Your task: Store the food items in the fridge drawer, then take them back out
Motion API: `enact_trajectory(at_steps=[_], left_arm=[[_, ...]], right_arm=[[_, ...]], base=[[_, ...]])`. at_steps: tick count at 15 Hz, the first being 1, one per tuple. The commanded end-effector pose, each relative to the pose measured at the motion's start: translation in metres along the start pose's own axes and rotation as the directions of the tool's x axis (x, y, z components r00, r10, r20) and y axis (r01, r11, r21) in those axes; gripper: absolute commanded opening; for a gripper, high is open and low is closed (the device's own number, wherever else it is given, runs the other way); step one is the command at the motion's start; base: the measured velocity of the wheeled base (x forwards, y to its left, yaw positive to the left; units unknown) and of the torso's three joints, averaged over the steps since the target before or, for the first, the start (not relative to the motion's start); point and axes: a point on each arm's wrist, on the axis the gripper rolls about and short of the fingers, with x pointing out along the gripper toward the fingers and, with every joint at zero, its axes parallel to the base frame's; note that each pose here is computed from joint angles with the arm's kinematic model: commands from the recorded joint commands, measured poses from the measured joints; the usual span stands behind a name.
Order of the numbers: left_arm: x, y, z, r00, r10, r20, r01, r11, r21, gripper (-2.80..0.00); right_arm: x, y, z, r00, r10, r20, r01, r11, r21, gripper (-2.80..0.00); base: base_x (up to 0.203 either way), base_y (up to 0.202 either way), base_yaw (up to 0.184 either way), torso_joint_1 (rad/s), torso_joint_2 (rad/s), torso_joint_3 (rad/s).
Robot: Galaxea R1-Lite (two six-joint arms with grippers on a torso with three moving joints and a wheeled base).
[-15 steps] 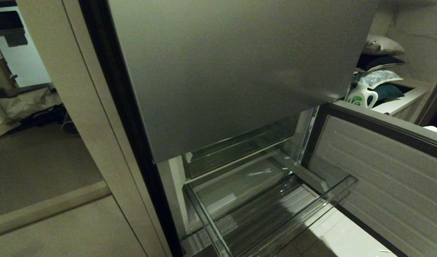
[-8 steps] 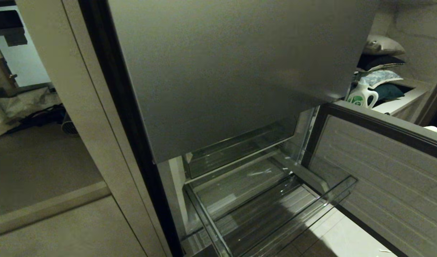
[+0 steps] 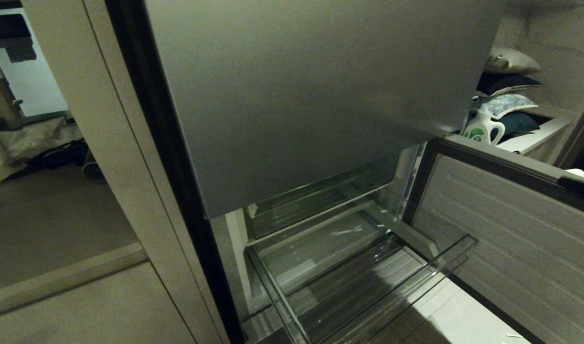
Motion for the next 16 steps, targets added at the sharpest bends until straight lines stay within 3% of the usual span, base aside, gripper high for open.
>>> enact_trajectory(at_steps=[1,4,9,12,16], left_arm=[[0.000,0.000,0.000,1.000,0.001,-0.001,-0.001,1.000,0.000,-2.80],[0.000,0.000,0.000,1.000,0.000,-0.001,0.000,1.000,0.000,-2.80],[0.000,0.000,0.000,1.000,0.000,-0.001,0.000,1.000,0.000,-2.80],[0.000,0.000,0.000,1.000,0.000,-0.001,0.000,1.000,0.000,-2.80],[0.000,0.000,0.000,1.000,0.000,-0.001,0.000,1.000,0.000,-2.80]], right_arm=[[-0.003,-0.012,-0.056,0.982,-0.078,-0.174,0.078,0.997,-0.008,-2.80],[-0.008,-0.021,-0.099,0.936,-0.122,-0.329,0.119,0.992,-0.030,-2.80],[0.020,-0.019,-0.127,0.838,-0.152,-0.524,0.121,0.988,-0.093,-2.80],[0.046,-0.016,-0.141,0.787,-0.163,-0.595,0.117,0.986,-0.115,-2.80],[0.090,-0.014,-0.162,0.742,-0.185,-0.644,0.130,0.983,-0.132,-2.80]], base=[[0.000,0.000,0.000,0.000,0.00,0.000],[0.000,0.000,0.000,0.000,0.00,0.000],[0.000,0.000,0.000,0.000,0.00,0.000],[0.000,0.000,0.000,0.000,0.00,0.000],[0.000,0.000,0.000,0.000,0.00,0.000]])
